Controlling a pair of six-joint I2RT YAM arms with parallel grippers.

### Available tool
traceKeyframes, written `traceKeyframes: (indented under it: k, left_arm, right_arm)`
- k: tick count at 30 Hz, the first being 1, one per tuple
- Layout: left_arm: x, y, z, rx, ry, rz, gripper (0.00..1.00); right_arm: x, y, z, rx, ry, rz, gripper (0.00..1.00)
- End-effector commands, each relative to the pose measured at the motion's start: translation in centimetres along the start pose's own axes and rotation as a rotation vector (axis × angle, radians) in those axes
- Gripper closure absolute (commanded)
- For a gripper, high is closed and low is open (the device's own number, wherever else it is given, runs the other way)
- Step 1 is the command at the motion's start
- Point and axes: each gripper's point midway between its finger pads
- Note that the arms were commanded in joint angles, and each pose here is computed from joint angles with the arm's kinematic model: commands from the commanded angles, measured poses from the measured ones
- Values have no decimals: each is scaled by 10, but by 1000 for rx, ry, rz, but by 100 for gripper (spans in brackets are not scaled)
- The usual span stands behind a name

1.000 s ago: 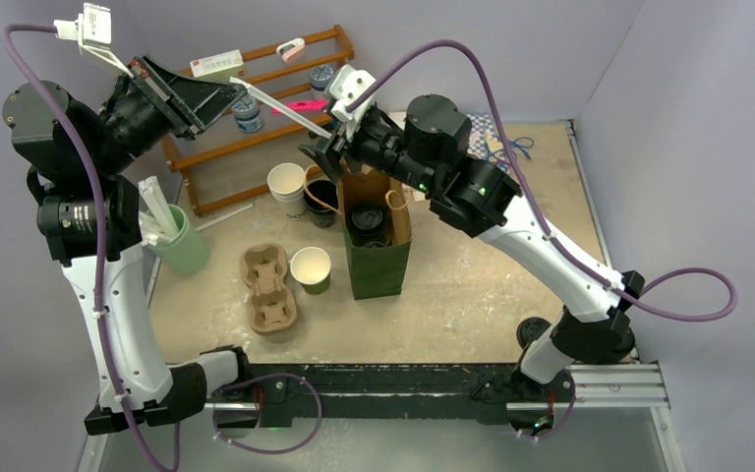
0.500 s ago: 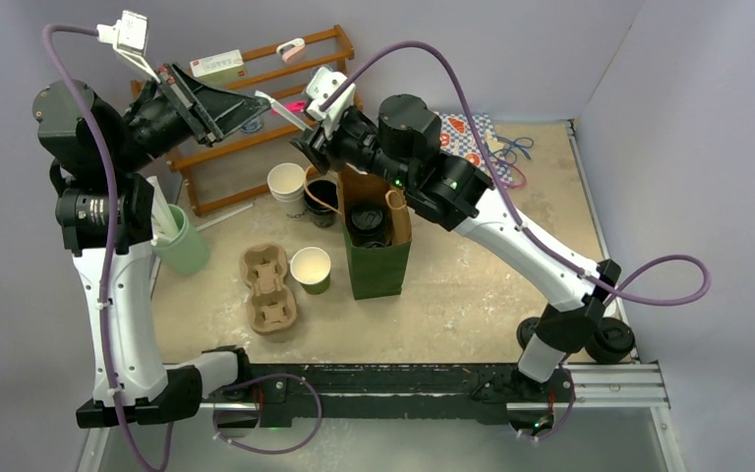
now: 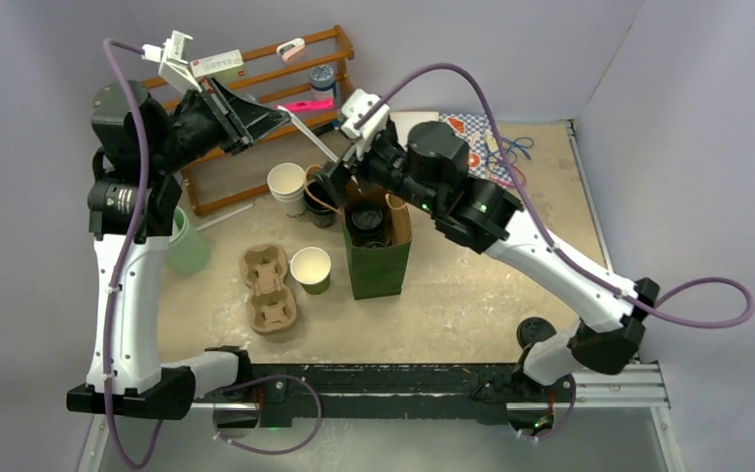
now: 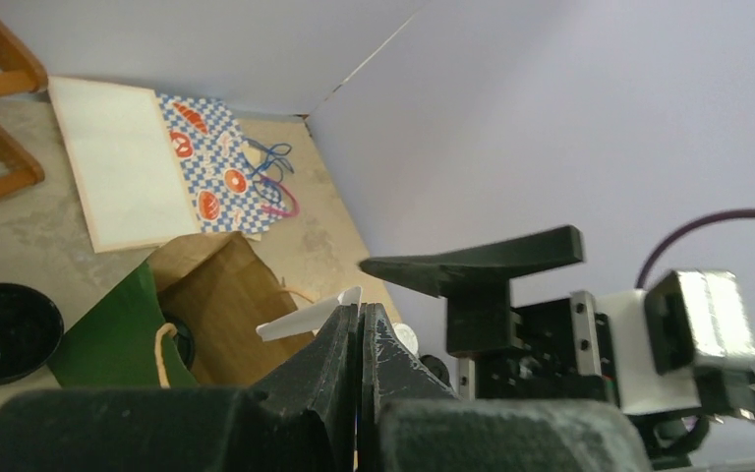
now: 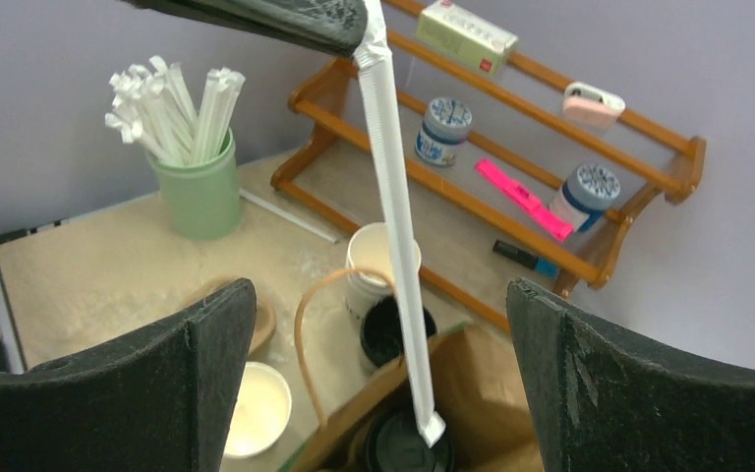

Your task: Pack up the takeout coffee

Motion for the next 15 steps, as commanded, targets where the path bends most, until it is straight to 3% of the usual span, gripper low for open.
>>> traceKeyframes:
  k: [1,8,15]
  left_arm:
    - [-6,-8,13,-17,52,-13,100]
    - [-29,-32,20,0,59,26,100]
    - [-64,-60,13,-84,70,66,100]
  right_arm:
    - [40,21,-2,-45,-16,-87,1]
    - [93,8,-21,-56,-119,-88,1]
    - [116,12,-36,-62,-198,-106,1]
Point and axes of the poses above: each gripper's point midway between its finger pads, its own x axis back along the fingers, its own z axis along the line the jaws close on, y = z × x, and after that the axes turned 10 degrees about -x, right-handed
